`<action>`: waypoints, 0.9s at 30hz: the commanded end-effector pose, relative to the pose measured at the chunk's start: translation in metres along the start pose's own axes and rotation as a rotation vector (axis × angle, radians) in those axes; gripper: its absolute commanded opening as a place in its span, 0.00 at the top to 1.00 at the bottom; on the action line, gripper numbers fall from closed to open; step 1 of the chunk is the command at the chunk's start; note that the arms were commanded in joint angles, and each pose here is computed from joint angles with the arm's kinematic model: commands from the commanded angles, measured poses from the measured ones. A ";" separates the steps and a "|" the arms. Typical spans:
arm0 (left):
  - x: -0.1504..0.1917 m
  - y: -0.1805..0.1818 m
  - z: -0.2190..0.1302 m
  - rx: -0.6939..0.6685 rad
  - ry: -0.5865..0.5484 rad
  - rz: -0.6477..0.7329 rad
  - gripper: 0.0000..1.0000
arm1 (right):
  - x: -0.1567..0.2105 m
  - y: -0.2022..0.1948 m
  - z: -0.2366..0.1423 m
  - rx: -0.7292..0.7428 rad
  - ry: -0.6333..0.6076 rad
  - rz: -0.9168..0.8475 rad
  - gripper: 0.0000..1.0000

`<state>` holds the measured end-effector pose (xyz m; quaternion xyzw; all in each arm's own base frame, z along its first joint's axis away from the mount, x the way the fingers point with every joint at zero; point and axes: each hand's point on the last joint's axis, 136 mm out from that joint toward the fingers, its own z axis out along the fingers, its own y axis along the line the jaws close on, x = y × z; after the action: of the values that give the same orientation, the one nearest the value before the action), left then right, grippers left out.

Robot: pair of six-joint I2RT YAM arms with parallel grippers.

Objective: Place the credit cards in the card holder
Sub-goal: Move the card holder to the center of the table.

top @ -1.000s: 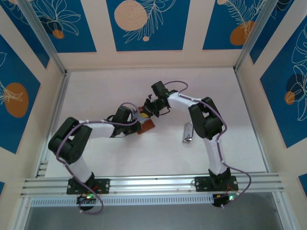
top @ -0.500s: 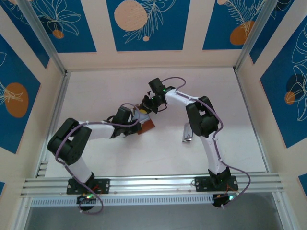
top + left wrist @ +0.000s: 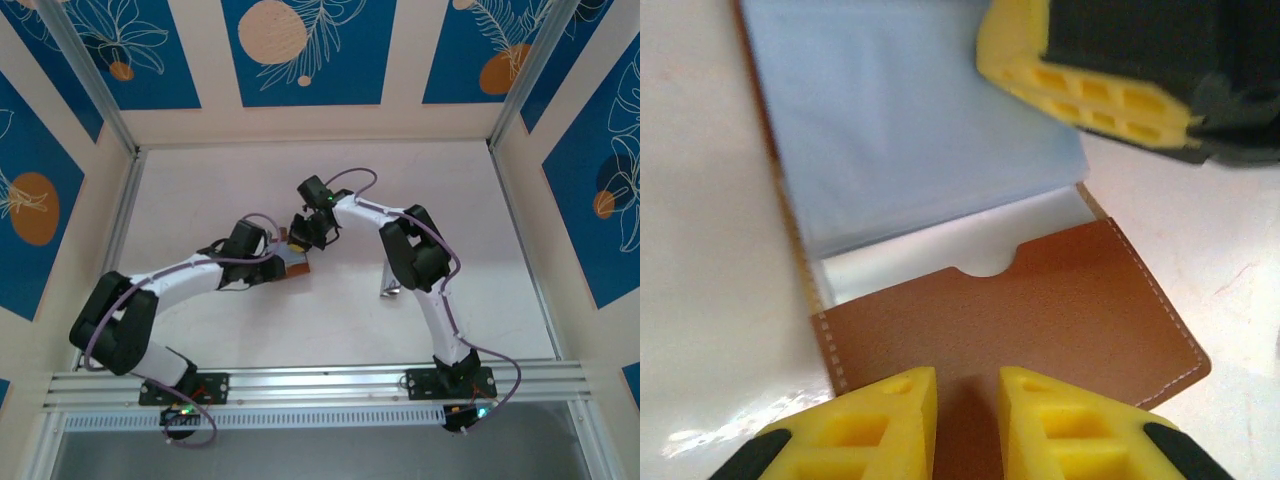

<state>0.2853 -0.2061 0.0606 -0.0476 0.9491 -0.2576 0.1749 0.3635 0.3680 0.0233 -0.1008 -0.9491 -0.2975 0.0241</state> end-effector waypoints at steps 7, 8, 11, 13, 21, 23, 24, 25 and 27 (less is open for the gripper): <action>-0.038 -0.008 -0.008 -0.003 0.000 -0.014 0.77 | 0.037 -0.077 -0.009 0.149 -0.040 0.150 0.93; -0.038 -0.009 -0.007 0.002 0.000 -0.016 0.77 | 0.038 -0.081 -0.011 0.152 -0.052 0.159 0.93; -0.036 -0.010 -0.008 0.006 0.008 -0.020 0.77 | 0.045 -0.096 -0.016 0.163 -0.076 0.187 0.94; -0.033 -0.012 -0.011 0.016 0.017 -0.014 0.75 | 0.053 -0.112 -0.020 0.182 -0.106 0.227 0.95; 0.004 -0.024 -0.019 0.061 0.071 0.032 0.58 | 0.071 -0.150 -0.036 0.197 -0.216 0.368 0.96; 0.018 -0.030 -0.018 0.076 0.080 0.028 0.53 | 0.074 -0.160 -0.038 0.196 -0.250 0.412 0.96; 0.024 -0.033 -0.018 0.084 0.078 0.024 0.49 | 0.075 -0.164 -0.038 0.191 -0.263 0.432 0.96; 0.029 -0.035 -0.017 0.084 0.076 0.014 0.46 | 0.076 -0.168 -0.038 0.189 -0.274 0.448 0.96; 0.039 -0.037 -0.016 0.105 0.070 -0.034 0.42 | 0.077 -0.171 -0.038 0.191 -0.286 0.460 0.96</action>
<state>0.2533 -0.2327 0.0809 -0.0136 0.9450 -0.2928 0.1453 0.2868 0.2730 0.0184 -0.2827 -0.9097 -0.2992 -0.0555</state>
